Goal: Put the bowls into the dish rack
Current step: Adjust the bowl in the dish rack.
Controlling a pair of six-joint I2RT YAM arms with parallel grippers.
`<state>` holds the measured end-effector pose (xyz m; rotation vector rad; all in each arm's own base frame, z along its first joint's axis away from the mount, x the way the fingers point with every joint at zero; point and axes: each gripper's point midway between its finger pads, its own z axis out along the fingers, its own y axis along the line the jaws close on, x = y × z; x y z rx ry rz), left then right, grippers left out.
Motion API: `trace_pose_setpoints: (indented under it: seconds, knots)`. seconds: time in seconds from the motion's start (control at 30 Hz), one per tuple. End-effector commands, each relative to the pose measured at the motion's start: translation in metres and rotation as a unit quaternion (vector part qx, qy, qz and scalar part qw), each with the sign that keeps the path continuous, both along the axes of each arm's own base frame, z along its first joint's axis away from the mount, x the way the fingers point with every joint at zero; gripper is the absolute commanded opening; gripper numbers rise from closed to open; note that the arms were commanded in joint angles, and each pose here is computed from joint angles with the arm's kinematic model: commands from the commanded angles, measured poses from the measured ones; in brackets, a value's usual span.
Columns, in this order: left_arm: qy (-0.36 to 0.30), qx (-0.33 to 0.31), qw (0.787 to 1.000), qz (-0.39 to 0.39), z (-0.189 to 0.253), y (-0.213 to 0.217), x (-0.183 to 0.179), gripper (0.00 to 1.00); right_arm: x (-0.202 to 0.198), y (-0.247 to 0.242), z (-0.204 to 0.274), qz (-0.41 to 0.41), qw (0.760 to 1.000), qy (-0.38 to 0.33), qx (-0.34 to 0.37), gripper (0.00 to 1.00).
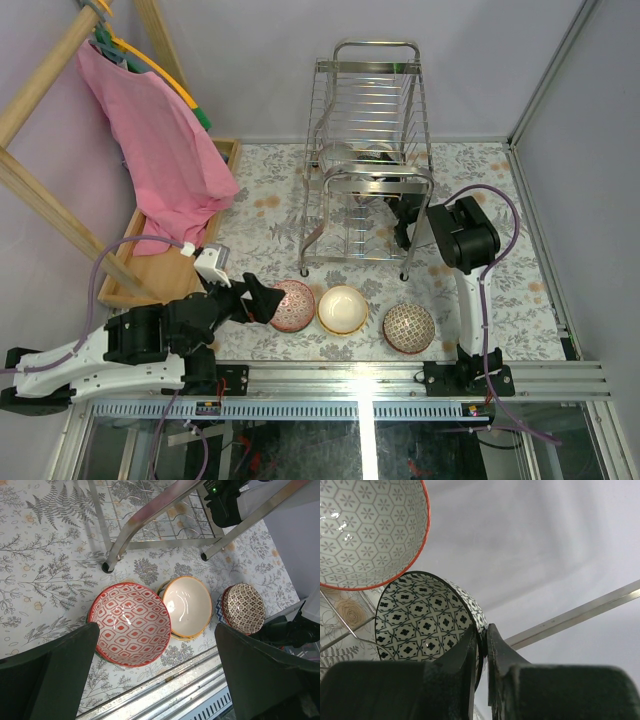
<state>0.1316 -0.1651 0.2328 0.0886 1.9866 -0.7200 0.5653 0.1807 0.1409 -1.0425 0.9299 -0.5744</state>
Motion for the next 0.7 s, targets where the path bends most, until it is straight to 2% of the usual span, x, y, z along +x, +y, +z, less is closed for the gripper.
trace_pose_setpoints:
  seconds: [0.0, 0.27, 0.43, 0.67]
  knots:
    - [-0.011, -0.036, 0.999, -0.005, 0.023, -0.009, 0.001, 1.0, -0.023, 0.028, -0.076, 0.091, 0.982, 0.155, 0.052, 0.1]
    - [-0.01, -0.037, 0.999, -0.007, 0.023, -0.011, 0.001, 1.0, -0.025, 0.022, -0.07, 0.124, 0.966, 0.203, 0.098, 0.13]
    - [-0.009, -0.036, 0.999, -0.009, 0.024, -0.014, 0.001, 1.0, -0.029, 0.017, -0.071, 0.124, 0.965, 0.209, 0.1, 0.14]
    - [-0.007, -0.037, 0.999, -0.01, 0.024, -0.016, 0.0, 1.0, -0.03, 0.012, -0.064, 0.143, 0.951, 0.238, 0.138, 0.2]
